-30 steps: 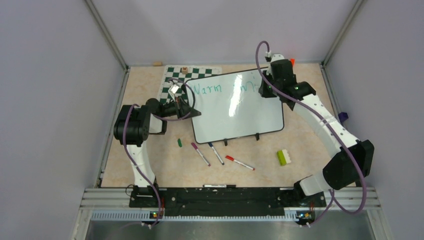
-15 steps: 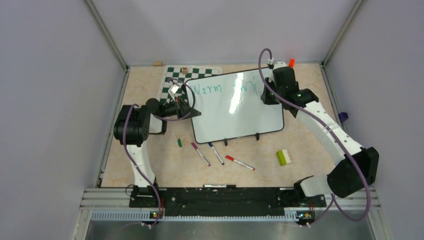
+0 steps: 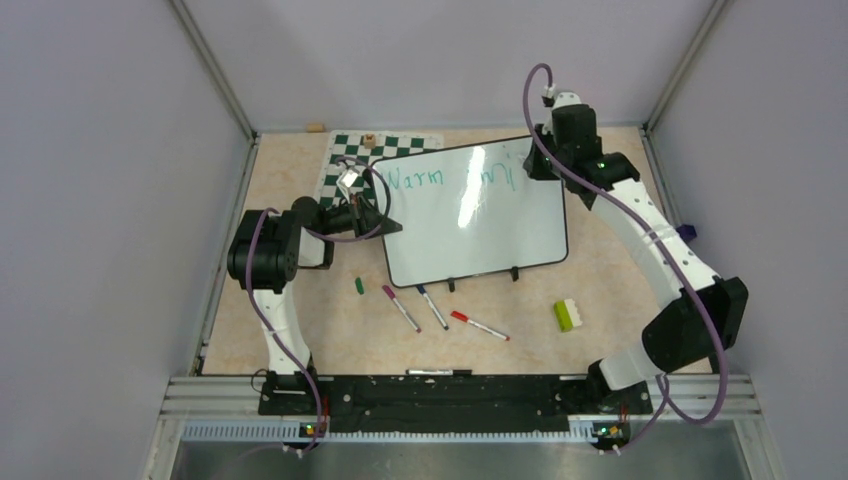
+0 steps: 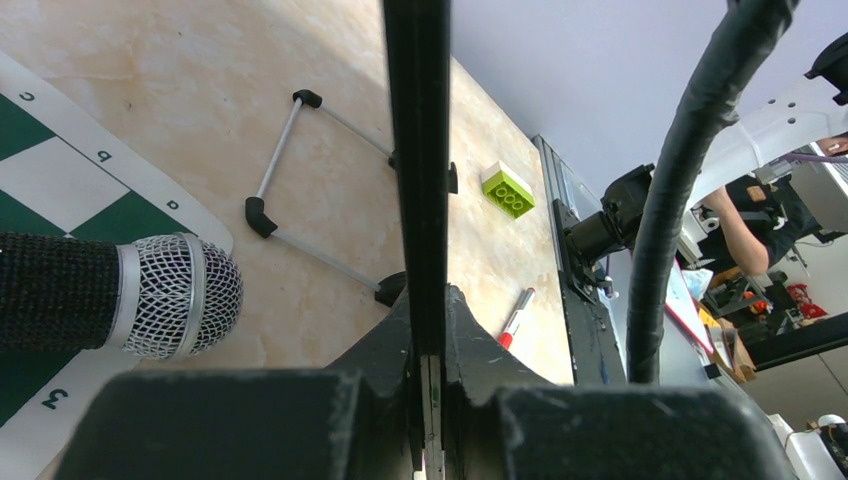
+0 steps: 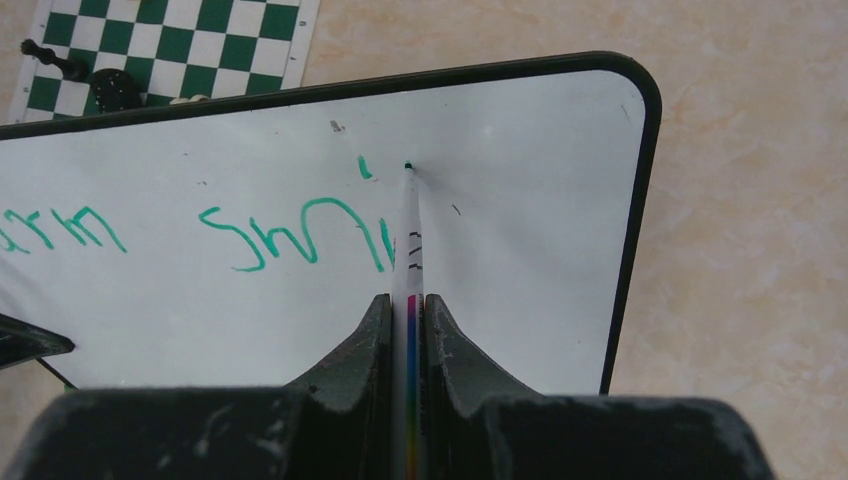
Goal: Write a sentence on the whiteboard
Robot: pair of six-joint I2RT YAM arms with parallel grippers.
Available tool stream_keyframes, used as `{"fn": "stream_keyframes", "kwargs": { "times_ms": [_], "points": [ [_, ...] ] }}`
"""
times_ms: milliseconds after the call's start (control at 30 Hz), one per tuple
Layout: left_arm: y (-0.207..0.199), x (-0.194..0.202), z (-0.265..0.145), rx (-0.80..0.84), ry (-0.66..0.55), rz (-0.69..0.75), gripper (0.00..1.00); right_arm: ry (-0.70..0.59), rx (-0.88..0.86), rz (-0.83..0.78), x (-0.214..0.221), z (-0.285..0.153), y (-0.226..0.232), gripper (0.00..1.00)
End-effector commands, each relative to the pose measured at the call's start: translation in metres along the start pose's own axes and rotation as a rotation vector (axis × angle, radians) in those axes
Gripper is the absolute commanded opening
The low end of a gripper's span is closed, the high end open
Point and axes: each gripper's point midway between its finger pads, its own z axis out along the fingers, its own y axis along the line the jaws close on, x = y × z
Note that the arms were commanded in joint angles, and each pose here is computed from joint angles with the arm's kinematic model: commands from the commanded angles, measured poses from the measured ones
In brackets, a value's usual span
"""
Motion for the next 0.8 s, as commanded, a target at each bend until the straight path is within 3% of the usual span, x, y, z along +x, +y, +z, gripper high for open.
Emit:
{"fn": "stream_keyframes", "kwargs": {
  "times_ms": [0, 500, 767],
  "points": [
    [0.001, -0.024, -0.005, -0.016, -0.067, 0.152, 0.00, -0.004, 0.015, 0.001, -0.005, 0.010, -0.006, 0.00],
    [0.000, -0.024, -0.005, -0.016, -0.067, 0.155, 0.00, 0.042, 0.002, 0.025, 0.039, -0.009, -0.013, 0.00],
    [0.000, -0.024, -0.005, -0.016, -0.068, 0.155, 0.00, 0.009, -0.003, 0.022, 0.022, -0.017, -0.010, 0.00]
  ]
}}
